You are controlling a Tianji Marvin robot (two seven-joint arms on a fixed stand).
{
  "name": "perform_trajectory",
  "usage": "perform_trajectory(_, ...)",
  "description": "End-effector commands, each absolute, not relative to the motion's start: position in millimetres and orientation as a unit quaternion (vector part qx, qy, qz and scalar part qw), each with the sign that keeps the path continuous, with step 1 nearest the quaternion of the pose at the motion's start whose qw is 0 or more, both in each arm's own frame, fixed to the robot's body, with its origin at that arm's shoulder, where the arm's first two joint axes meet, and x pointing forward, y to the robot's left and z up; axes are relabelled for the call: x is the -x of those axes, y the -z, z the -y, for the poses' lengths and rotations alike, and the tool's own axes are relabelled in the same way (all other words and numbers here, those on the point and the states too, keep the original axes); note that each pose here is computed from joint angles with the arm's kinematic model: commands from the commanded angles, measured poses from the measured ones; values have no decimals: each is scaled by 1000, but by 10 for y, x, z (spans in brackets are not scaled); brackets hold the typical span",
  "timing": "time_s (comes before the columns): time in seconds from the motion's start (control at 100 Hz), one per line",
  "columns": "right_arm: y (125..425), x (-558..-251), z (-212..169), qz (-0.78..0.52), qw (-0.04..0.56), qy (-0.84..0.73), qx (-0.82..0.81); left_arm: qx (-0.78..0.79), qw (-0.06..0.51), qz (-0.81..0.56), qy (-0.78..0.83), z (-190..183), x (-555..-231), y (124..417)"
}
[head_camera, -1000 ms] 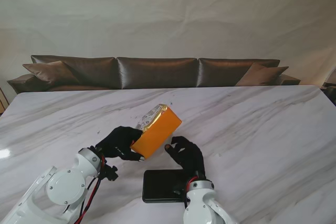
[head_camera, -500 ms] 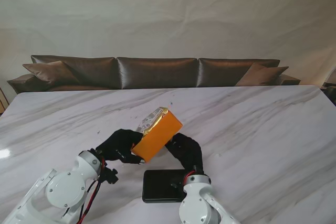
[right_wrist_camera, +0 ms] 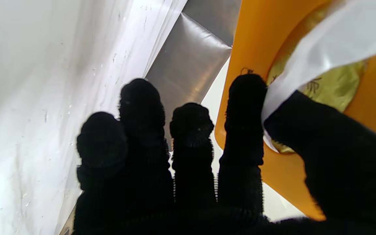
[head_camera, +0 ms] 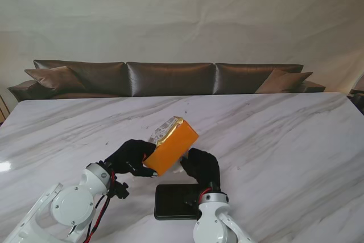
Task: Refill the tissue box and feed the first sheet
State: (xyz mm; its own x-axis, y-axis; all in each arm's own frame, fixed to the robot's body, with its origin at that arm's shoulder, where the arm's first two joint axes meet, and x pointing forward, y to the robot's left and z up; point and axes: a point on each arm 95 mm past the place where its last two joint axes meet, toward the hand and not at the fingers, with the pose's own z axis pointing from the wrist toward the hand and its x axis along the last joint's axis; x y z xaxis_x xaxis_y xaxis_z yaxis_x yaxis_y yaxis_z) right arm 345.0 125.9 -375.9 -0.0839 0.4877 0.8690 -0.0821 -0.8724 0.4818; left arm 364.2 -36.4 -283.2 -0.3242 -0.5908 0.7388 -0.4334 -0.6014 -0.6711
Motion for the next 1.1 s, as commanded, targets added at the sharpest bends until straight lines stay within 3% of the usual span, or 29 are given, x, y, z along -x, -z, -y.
perform_trajectory(0.0,3835,-3385,-1275,-167,193,-714,-653,576,54,-441,686,394,-3647,2810)
perform_trajectory(0.83,3900,-3203,-1155,-194,200,-699,-659,573,77,-440,687,345,-3732,2806)
perform_trajectory(1.09,3843,-3212,-901,-203,250,-684,-655,561,103,-474,671,369,-3895,2788)
